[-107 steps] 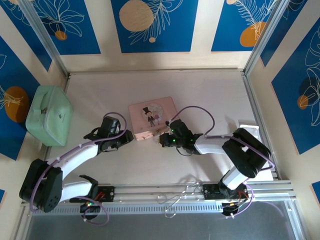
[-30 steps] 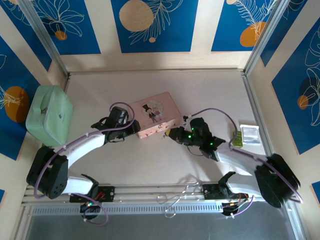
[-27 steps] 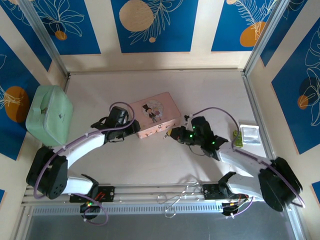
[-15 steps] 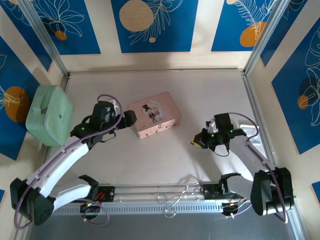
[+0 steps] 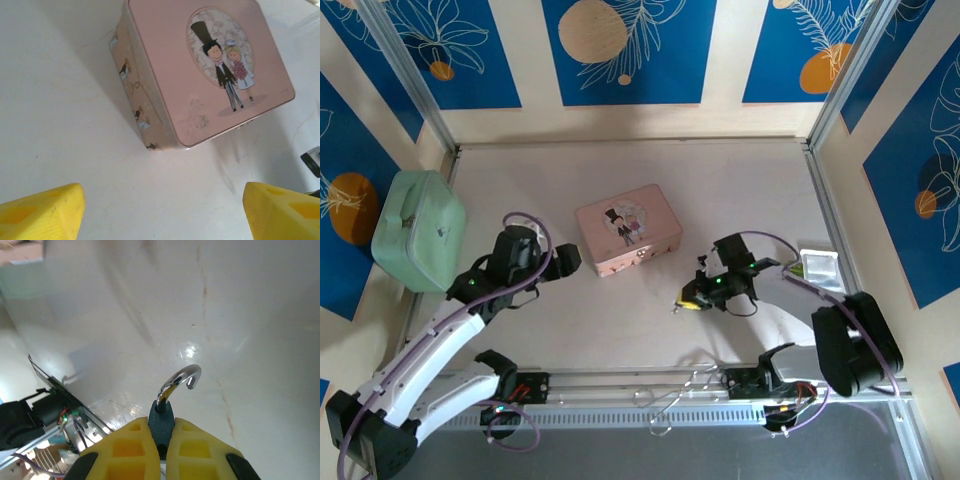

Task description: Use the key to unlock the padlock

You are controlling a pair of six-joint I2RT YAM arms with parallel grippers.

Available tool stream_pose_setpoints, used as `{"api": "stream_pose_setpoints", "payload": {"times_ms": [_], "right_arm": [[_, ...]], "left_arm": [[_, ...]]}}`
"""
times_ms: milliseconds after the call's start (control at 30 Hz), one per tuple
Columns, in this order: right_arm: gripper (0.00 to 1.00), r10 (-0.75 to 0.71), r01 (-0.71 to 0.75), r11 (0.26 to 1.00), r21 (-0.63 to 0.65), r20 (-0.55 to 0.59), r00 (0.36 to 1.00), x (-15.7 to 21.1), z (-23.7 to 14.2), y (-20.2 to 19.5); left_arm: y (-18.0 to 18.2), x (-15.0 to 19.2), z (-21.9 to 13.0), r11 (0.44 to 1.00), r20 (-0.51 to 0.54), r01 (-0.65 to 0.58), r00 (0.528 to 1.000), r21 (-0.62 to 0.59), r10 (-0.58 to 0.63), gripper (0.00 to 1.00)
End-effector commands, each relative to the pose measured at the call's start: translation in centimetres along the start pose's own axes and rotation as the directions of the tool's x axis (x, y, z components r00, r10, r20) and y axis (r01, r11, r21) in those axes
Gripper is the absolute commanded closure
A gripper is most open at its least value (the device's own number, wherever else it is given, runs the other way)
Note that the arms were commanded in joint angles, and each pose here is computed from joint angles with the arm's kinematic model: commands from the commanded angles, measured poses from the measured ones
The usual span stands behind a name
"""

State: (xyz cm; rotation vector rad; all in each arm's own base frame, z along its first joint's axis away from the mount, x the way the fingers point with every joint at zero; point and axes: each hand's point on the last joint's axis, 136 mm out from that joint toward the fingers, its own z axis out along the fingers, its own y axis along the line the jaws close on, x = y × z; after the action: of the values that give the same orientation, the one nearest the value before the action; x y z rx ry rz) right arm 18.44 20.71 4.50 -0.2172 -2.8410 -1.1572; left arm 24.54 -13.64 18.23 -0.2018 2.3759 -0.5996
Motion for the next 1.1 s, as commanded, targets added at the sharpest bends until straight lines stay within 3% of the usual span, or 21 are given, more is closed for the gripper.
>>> {"api": "stream_pose_setpoints", "payload": {"times_ms": [0,133,300,433,500,600,733,800,833,933,1000,1033,1067], "right_arm": [[0.97,-0.007,0.006,0.999,-0.051,-0.020,1.000,-0.5,1.9,1.8],[0.90,0.015,-0.016,1.000,-0.024,-0.038,0.999,-1.1,3.5,1.3],[0.58,0.039,-0.039,0.999,0.034,0.006,0.999,-1.6,2.7,0.0],[0.51,-0.005,-0.001,0.996,0.093,0.072,0.997,-1.8,0.1,0.6],[0.39,-0.037,0.017,0.988,0.154,0.128,0.991,-2.1,-1.9,0.9],[0.35,-0.131,0.057,0.963,0.262,0.275,0.952,-2.7,-6.6,2.1],[0.34,-0.301,0.099,0.922,0.373,0.534,0.790,-3.8,-15.0,4.9],[0.29,-0.330,0.029,0.907,0.420,0.669,0.666,-4.5,-19.4,4.6],[0.22,-0.338,-0.005,0.906,0.424,0.728,0.597,-4.8,-21.2,4.3],[0.16,-0.278,-0.116,0.929,0.351,0.870,0.406,-5.9,-23.8,2.0],[0.15,-0.332,-0.097,0.924,0.371,0.900,0.282,-6.5,-24.5,0.7],[0.01,-0.408,-0.022,0.906,0.423,0.886,0.220,-6.8,-24.6,1.1],[0.01,-0.467,0.024,0.882,0.470,0.867,0.174,-7.1,-24.6,1.4]], "left_arm": [[0.2,-0.2,0.0,1.000,0.010,0.025,1.000,-0.003,-0.025,0.18],[0.1,-0.6,-0.1,1.000,0.017,0.022,1.000,-0.006,-0.022,0.18],[0.0,-0.7,-0.2,1.000,0.016,0.020,1.000,-0.008,-0.020,0.19],[-0.2,-1.4,-0.5,1.000,0.032,0.012,0.999,-0.015,-0.011,0.18],[-0.4,-2.1,-0.9,1.000,0.048,-0.001,0.999,-0.023,0.002,0.18],[-0.6,-4.0,-2.0,0.998,0.105,-0.027,0.994,-0.052,0.032,0.15],[0.5,-8.3,-4.4,0.974,0.243,-0.091,0.960,-0.208,0.142,0.07],[2.8,-11.1,-5.9,0.917,0.337,-0.085,0.914,-0.389,0.228,0.02],[4.2,-12.3,-6.4,0.866,0.373,-0.077,0.881,-0.494,0.291,0.01],[5.5,-14.1,-4.4,0.753,0.335,-0.212,0.798,-0.623,0.502,0.01],[8.0,-13.8,-1.9,0.703,0.263,-0.227,0.815,-0.674,0.516,0.01],[9.5,-13.3,-0.2,0.683,0.210,-0.249,0.831,-0.686,0.514,0.01],[10.8,-12.9,1.0,0.671,0.182,-0.251,0.843,-0.698,0.506,0.01]]}}
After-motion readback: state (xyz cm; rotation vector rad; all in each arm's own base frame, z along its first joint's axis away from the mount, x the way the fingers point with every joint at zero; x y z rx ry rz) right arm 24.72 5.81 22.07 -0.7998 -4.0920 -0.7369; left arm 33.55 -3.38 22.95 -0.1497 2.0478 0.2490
